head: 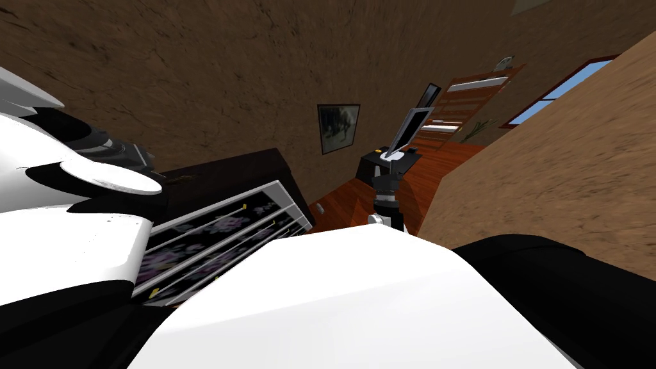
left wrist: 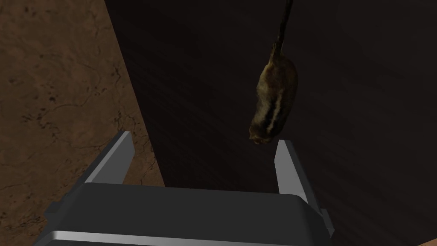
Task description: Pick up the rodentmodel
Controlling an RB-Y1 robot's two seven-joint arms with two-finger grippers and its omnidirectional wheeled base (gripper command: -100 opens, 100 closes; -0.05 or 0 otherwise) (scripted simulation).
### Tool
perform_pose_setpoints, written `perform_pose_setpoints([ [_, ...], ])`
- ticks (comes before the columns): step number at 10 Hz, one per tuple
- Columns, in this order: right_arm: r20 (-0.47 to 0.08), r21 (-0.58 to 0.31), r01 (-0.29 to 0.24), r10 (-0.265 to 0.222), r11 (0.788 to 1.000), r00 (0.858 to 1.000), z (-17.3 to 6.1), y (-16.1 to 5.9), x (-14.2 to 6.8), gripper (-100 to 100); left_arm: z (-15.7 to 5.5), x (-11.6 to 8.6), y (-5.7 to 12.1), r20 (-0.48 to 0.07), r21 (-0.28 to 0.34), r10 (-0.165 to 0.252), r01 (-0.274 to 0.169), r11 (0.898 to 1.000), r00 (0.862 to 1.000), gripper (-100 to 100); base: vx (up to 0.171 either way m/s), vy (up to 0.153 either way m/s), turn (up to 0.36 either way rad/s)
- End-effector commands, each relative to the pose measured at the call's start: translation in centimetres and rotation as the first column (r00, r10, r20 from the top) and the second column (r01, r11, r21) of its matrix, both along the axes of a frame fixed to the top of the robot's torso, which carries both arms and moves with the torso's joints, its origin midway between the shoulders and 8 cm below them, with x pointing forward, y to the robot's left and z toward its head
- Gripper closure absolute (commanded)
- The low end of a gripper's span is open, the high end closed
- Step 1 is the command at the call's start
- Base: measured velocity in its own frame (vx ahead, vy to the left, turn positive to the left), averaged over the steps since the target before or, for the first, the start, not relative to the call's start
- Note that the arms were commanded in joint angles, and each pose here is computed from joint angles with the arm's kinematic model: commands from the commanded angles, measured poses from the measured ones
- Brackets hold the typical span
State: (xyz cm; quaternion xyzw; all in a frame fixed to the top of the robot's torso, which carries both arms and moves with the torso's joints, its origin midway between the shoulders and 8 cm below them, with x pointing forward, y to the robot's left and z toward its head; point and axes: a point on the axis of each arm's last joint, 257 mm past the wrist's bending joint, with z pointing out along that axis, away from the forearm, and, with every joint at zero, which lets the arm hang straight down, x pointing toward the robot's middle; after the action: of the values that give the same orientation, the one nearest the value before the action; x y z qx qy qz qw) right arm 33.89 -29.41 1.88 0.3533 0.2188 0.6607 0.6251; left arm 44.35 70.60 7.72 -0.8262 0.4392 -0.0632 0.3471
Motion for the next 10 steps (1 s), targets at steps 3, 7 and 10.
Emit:
perform_pose_setpoints([
  [3, 0.000, 0.000, 0.000, 0.000, 1.000, 1.000, 0.0, 0.0, 0.0, 0, -2.6, -1.5, -1.2, -0.047, -0.119, 0.020, -0.026, 0.993, 0.999, -100, 0.024, -0.008, -0.009],
  [7, 0.000, 0.000, 0.000, 0.000, 1.000, 1.000, 0.0, 0.0, 0.0, 0, -4.0, -2.0, -1.9, -0.078, -0.166, 0.027, -0.040, 0.985, 0.997, -100, 0.008, -0.002, -0.001],
  [10, 0.000, 0.000, 0.000, 0.000, 1.000, 1.000, 0.0, 0.0, 0.0, 0, -5.5, -1.1, -2.1, -0.081, -0.167, 0.023, -0.036, 0.985, 0.996, -100, 0.008, 0.015, 0.012],
])
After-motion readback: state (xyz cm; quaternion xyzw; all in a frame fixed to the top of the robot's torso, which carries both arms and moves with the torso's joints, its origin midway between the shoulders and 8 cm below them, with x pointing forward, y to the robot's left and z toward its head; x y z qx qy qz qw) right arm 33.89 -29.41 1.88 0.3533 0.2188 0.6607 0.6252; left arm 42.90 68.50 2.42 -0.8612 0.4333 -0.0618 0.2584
